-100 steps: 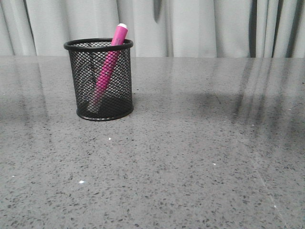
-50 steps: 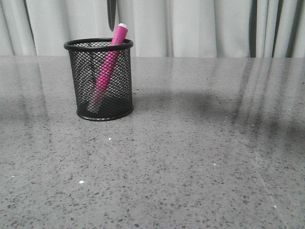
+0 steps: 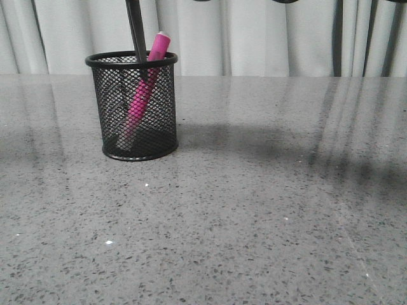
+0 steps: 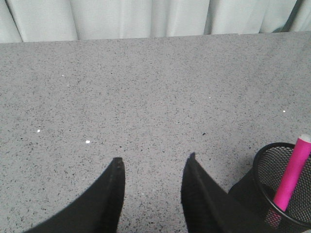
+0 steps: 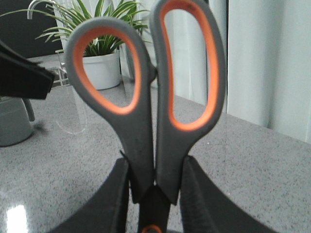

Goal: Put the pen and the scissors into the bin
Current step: 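Carry the scissors over the cup and lower blades-first into it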

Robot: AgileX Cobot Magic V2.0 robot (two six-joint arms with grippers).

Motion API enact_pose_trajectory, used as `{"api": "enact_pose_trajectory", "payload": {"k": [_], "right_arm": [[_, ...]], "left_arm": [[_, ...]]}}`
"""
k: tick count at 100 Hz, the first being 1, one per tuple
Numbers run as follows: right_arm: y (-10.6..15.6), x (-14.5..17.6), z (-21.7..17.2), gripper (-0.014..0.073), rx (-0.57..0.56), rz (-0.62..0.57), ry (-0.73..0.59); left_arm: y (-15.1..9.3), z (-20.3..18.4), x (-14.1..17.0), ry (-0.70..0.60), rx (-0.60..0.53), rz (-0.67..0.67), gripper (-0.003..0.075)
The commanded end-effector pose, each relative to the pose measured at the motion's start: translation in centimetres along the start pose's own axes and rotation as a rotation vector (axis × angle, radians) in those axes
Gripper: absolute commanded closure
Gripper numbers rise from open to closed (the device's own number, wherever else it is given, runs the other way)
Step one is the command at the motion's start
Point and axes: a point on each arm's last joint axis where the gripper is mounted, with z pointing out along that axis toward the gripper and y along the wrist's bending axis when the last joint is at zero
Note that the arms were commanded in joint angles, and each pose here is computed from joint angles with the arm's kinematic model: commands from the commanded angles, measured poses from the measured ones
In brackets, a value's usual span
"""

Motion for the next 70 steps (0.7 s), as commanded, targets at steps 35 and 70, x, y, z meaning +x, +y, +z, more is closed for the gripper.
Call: {"api": "enact_pose_trajectory", "payload": {"k": [35, 70], "right_arm": [[0.5, -0.4, -0.5, 0.0669, -0.049, -0.022, -0.104], [0.2, 0.7, 0.1, 0.0669, -0.042, 0.005, -0.109]], "left_arm": [[-0.1, -1.0, -1.5, -0.109, -0.020, -0.025, 0.0460], [-0.1, -1.0, -1.5, -0.109, -0.019, -0.027, 0.0460]]}}
